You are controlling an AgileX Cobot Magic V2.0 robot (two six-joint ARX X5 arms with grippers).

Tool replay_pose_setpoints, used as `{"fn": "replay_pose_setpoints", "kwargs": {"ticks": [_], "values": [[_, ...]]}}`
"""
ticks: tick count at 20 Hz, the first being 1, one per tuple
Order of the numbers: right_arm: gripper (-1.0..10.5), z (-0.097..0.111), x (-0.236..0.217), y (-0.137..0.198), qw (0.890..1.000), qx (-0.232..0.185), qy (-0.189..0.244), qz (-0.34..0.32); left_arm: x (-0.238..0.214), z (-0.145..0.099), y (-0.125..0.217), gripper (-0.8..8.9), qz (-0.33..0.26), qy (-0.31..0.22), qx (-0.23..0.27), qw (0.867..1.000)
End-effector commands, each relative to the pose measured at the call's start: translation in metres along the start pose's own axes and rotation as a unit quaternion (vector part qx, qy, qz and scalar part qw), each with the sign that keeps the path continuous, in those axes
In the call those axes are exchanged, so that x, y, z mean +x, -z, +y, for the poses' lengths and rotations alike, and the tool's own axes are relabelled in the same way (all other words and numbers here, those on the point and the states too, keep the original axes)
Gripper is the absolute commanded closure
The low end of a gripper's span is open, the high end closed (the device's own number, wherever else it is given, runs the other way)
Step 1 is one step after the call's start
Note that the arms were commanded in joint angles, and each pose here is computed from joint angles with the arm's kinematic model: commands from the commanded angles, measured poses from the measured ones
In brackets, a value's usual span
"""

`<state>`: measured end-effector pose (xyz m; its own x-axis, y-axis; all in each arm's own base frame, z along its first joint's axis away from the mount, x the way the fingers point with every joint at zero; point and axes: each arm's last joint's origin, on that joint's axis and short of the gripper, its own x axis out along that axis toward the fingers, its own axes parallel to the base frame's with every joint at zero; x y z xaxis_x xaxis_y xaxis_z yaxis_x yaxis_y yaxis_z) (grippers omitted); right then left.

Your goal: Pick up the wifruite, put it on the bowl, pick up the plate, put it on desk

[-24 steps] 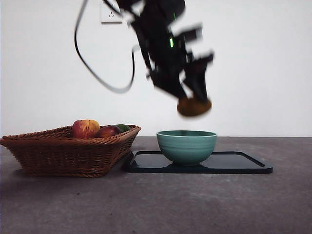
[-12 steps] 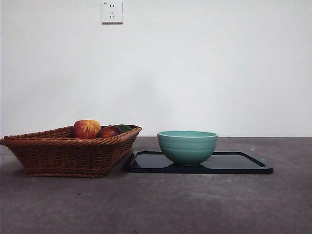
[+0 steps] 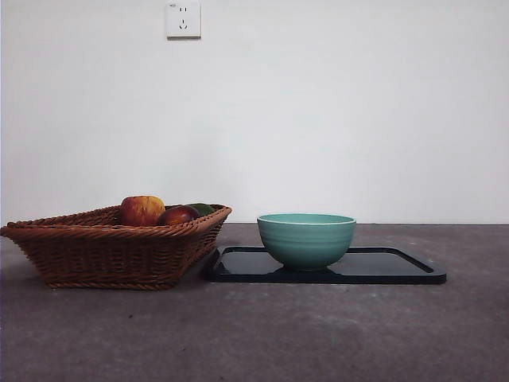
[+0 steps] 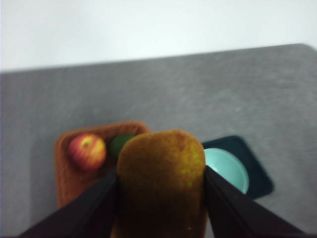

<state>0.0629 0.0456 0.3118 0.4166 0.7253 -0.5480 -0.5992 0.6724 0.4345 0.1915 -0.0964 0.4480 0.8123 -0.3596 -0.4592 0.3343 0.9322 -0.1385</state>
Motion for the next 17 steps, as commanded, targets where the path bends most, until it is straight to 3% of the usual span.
{"fn": "replay_pose_setpoints", "kwargs": {"ticks": [1, 10, 17], "values": [[7.3, 0.002, -0.001, -0.003, 1.0, -0.012, -0.003, -0.01, 0.013, 0.005, 0.016, 6.04, 0.007, -0.011, -0.032, 0.999], [7.3, 0.002, -0.001, -0.003, 1.0, -0.01, -0.003, -0.011, 0.083, 0.016, 0.084, 6.04, 0.056, -0.042, -0.073, 0.995], [7.3, 0.002, -0.001, -0.003, 1.0, -0.009, -0.003, -0.01, 0.164, 0.023, 0.134, 6.04, 0.129, -0.078, -0.063, 0.987]]}}
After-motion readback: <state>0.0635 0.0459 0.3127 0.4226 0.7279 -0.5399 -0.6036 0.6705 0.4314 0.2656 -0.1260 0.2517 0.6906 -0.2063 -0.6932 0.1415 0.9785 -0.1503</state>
